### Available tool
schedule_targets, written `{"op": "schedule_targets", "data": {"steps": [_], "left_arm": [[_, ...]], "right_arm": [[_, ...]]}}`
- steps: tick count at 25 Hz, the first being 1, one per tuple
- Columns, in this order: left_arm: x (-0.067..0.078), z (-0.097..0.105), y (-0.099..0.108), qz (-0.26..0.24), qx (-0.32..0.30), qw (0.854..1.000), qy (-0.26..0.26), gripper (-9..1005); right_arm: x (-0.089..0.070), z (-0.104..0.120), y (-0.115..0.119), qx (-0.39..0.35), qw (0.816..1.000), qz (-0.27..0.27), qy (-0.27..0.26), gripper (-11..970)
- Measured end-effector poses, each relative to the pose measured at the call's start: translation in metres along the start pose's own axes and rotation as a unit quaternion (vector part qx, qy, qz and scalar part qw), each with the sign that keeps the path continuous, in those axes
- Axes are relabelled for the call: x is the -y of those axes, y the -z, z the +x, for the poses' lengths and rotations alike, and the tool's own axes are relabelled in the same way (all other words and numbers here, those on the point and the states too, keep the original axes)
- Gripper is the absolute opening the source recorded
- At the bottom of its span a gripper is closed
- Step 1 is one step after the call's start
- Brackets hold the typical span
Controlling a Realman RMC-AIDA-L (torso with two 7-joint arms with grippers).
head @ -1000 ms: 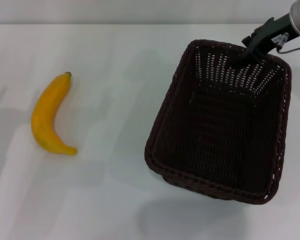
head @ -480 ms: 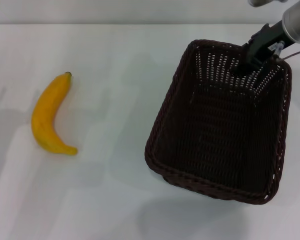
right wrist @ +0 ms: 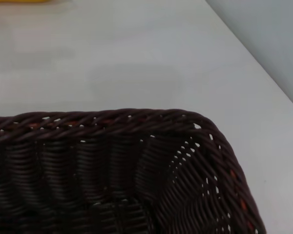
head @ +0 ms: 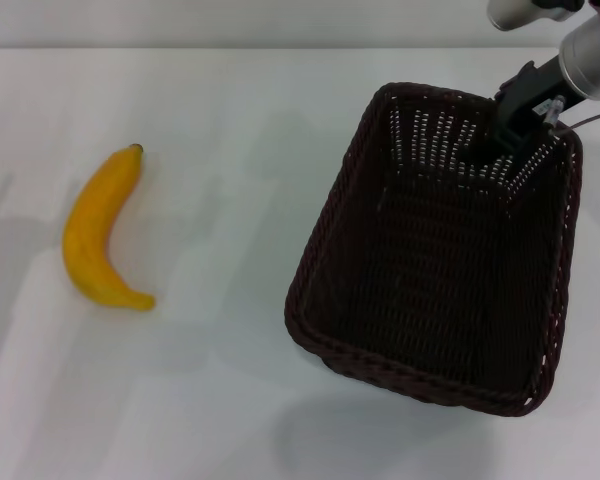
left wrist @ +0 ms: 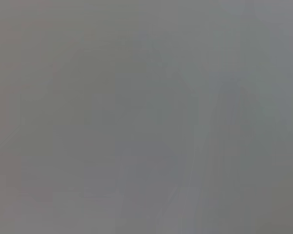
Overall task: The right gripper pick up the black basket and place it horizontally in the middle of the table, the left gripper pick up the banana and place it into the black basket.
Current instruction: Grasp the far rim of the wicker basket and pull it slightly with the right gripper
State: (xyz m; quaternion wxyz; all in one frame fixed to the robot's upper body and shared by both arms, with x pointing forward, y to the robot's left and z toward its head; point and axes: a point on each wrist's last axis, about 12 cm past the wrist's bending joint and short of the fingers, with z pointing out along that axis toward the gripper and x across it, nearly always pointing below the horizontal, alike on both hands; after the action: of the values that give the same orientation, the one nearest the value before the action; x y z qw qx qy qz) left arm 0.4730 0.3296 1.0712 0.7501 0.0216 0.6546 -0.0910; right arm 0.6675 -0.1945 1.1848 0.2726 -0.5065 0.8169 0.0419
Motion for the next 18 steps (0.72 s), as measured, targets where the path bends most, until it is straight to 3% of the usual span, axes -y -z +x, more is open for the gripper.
{"op": "schedule_targets", "data": {"steps": [18], "left_arm": [[0.000, 0.000, 0.000, 0.001, 0.000, 1.000, 0.000, 878]], "right_arm": [[-0.002, 0.010, -0.011, -0.004, 1.000, -0.004, -0.019, 641]]}}
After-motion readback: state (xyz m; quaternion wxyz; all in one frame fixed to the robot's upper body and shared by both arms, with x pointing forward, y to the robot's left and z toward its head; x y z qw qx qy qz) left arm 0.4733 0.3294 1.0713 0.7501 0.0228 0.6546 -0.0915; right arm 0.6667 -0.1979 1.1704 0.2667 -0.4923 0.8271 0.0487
